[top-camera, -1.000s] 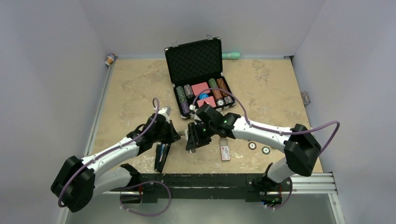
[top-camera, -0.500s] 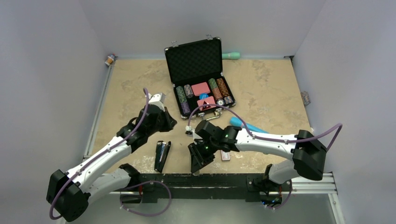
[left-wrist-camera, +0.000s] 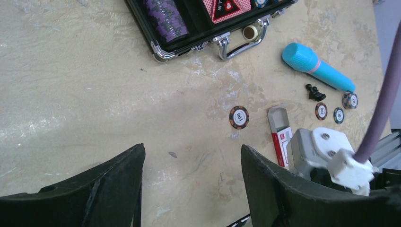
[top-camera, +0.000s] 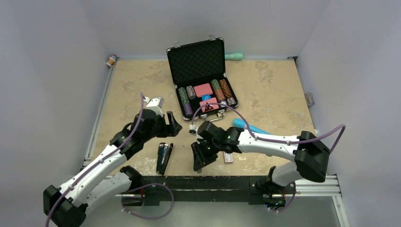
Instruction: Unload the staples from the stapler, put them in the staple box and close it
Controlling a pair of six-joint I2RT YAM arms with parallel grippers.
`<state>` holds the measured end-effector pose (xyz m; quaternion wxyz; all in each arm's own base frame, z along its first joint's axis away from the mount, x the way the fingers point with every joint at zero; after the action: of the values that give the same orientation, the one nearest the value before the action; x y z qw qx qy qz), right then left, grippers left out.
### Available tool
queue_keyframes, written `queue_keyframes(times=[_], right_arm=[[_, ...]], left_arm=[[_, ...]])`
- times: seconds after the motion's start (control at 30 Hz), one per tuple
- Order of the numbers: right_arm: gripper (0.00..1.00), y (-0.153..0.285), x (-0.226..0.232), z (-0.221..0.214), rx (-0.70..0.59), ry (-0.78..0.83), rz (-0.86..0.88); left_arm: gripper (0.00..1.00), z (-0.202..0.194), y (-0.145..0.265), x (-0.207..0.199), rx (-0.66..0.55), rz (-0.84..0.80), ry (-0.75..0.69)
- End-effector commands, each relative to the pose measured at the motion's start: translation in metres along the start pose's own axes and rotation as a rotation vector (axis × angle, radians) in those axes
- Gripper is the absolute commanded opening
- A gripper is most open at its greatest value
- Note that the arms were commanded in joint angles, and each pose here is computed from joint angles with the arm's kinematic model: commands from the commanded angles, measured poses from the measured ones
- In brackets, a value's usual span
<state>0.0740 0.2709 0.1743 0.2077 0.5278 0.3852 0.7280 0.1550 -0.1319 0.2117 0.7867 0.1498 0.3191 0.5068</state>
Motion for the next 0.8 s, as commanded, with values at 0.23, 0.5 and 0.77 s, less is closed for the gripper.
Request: queue_keyframes(times=[0.23,0.5,0.77], right_arm=[[0.00,0.029,0.021,0.029,-0.235,0.051,0.083],[0.00,0.032,0.019,0.037,-0.280,0.041,0.100],[0.00,0.046,0.027,0.036,-0.323,0.122,0.215]], left_arm=[[0.85,0.001,0.032,0.003,-0.052,-0.080,-0.016],[0.84,-0.011,0.027,0.003,-0.052,-0.179,0.024],[0.86,-0.003,0.039,-0.017,-0.132,-0.492,-0.023]])
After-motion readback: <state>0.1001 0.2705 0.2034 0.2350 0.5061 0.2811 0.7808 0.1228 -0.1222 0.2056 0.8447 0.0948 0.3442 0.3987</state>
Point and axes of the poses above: each gripper's point midway between its finger pads, its own y axis back along the fingers, its own x axis along the line the jaws close on, z = x × y, the point moved 10 cm from there along y, back along the fingers, and after that the axes turned 8 degrees about -y, right-handed, at the moved point
